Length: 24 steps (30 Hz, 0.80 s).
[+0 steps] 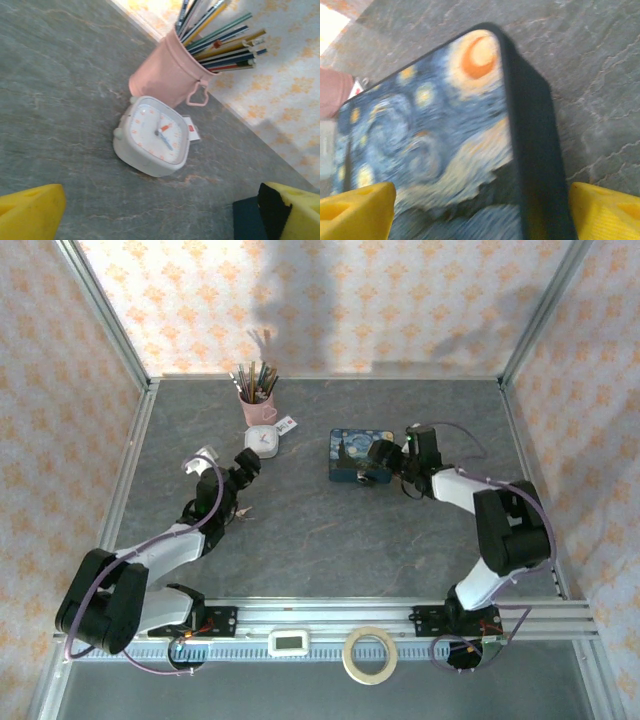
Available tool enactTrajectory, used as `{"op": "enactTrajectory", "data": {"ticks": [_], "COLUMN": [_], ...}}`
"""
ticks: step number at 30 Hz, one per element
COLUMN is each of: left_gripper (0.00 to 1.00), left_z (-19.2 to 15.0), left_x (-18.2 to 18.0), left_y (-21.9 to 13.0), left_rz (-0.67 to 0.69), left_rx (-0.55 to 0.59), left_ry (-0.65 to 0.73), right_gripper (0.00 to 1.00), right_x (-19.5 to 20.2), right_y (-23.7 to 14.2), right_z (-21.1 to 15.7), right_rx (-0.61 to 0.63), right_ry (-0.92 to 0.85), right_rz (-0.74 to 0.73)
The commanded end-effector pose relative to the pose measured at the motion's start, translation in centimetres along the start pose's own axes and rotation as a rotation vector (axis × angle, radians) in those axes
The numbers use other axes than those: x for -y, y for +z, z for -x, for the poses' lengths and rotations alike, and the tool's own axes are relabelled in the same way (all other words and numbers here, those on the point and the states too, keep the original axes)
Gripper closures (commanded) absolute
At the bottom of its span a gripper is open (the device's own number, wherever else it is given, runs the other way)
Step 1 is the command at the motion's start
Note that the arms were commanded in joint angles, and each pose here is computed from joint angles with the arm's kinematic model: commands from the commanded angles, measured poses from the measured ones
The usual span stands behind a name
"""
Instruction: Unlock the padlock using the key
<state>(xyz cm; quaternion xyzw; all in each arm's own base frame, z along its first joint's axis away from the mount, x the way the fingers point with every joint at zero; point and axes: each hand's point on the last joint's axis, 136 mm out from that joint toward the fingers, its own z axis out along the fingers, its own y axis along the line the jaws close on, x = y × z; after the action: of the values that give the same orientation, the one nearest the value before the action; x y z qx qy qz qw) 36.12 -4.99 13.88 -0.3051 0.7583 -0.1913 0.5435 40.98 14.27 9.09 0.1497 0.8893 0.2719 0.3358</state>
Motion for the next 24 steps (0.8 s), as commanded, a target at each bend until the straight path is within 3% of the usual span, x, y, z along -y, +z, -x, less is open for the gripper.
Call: {"op": "enactTrajectory", "data": {"ticks": [1, 4, 7, 13, 24], "left_gripper": [0.01, 0.01, 0.01, 0.01, 0.02], "left_z": [1.0, 0.9, 1.3, 2.6, 3.1], "left_x": [-2.4, -4.0, -4.4, -3.8, -3.5], "left_y": [-0.1, -0.2, -0.6, -0.8, -1.7], "left_rz": [0.106, 0.125, 0.136, 0.121, 0.084], "left_rx": [0.008, -0.008, 0.008, 0.053, 0.091], "left_ry": [-0.016, -0.052, -0.054, -0.07, -0.117], "right_gripper": [0.1, 0.1, 0.1, 0.1, 0.12], "right_x": [-1.1, -0.7, -1.2, -3.2, -4.0], "right_y": [-3.0, -4.5, -5.1, -4.7, 0.0], "right_z": [2.5, 1.7, -1.1, -6.7, -6.4], "right_rx": [0.116, 0.125, 0.052, -0.065, -0.063], "right_ry": [-0.063, -0.162, -0.237, -0.295, -0.483], "right_rz": [-0.034, -0.119, -0.134, -0.078, -0.109]}}
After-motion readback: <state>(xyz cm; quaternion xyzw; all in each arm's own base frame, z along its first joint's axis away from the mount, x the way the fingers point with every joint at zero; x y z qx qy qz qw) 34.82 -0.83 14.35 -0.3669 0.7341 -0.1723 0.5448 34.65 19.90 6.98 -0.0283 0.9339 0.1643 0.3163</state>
